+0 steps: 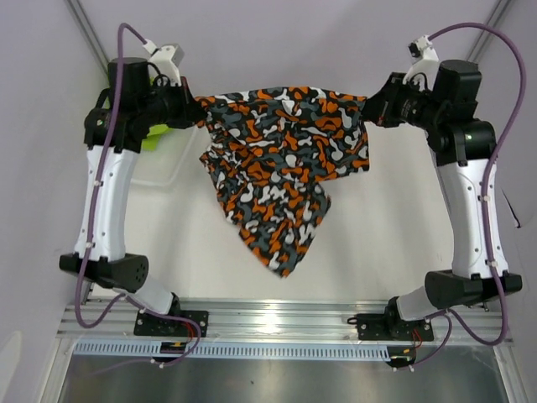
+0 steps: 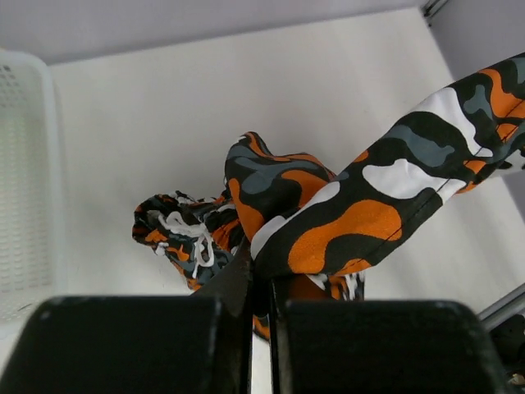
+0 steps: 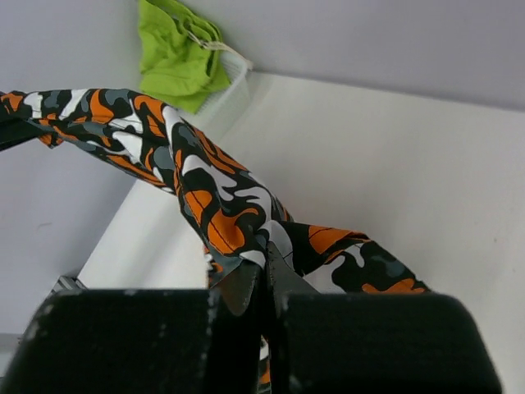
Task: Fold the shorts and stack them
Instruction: Flatten the shorts out
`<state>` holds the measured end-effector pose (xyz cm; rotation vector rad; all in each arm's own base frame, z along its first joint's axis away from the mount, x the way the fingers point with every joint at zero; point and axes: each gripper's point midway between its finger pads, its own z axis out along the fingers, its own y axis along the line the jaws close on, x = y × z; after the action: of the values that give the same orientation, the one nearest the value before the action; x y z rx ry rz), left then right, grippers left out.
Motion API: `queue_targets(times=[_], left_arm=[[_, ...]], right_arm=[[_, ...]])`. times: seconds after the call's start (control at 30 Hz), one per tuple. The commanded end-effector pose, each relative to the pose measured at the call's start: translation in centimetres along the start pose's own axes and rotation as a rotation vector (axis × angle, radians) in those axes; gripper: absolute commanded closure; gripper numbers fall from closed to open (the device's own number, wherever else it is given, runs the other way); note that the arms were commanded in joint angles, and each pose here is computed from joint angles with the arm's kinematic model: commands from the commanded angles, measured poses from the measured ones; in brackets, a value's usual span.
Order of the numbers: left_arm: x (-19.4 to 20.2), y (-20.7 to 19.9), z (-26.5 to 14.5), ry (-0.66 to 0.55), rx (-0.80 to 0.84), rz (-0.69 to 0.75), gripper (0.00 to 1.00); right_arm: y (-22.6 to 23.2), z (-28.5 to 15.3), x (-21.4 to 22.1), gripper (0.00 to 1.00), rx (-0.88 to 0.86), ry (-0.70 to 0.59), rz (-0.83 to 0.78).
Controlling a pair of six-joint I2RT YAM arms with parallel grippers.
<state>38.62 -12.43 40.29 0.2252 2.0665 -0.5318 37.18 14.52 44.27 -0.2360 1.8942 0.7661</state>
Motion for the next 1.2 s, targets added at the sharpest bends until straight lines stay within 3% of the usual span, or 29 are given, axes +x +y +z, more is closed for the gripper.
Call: queue_targets(times=[0.0,0.37,0.53,0.6,0.67,0.73,0.9,0.93,1.0,1.03,1.17], left_arm=[[-5.0,-4.4,-7.8,-0.261,0.088,0.079,1.00],[-2.5,-8.8,-23.1,-0.530,0.086,0.144,1.00],[-1.6,-10.2,-26.3,-0.576,0.113,0.163,1.00],[-1.6,-10.2,-25.5,-0.543,0.125,0.150,1.00],[-2.6,-10.6,-25.6,-0.541,0.142,0.155,1.00],[-4.0,-10.3,-23.5,-0.512,0.147,0.147,1.00],[-4.3,-7.7,-14.6,-0.314,0.152,0.082,1.00],[-3.2,-6.2,-10.8,-0.231,0.138,0.049,1.00],[-2.3,-5.2,-8.1,-0.185,0.136,0.042,1.00],[0.4,-3.5,-4.9,-0.091,0.116,0.003,1.00],[5.5,-0.1,1.6,0.064,0.077,-0.030,1.00]], right_arm=[[5.9,-5.6,-4.6,1.00,-0.139,-0.205,-0.130],[15.5,-19.7,-3.0,1.00,-0.273,-0.406,-0.285],[18.1,-24.7,-1.7,1.00,-0.283,-0.480,-0.324],[19.0,-26.0,-2.2,1.00,-0.287,-0.506,-0.331],[18.0,-24.2,-3.0,1.00,-0.268,-0.447,-0.285],[18.6,-24.7,-4.8,1.00,-0.260,-0.468,-0.314],[12.2,-15.7,-6.6,1.00,-0.135,-0.311,-0.161],[9.8,-12.6,-5.1,1.00,-0.109,-0.232,-0.091],[7.6,-10.2,-4.3,1.00,-0.078,-0.224,-0.051],[6.4,-9.0,-3.4,1.00,-0.064,-0.205,-0.020],[-1.4,-3.3,4.1,1.00,0.035,-0.076,0.167]])
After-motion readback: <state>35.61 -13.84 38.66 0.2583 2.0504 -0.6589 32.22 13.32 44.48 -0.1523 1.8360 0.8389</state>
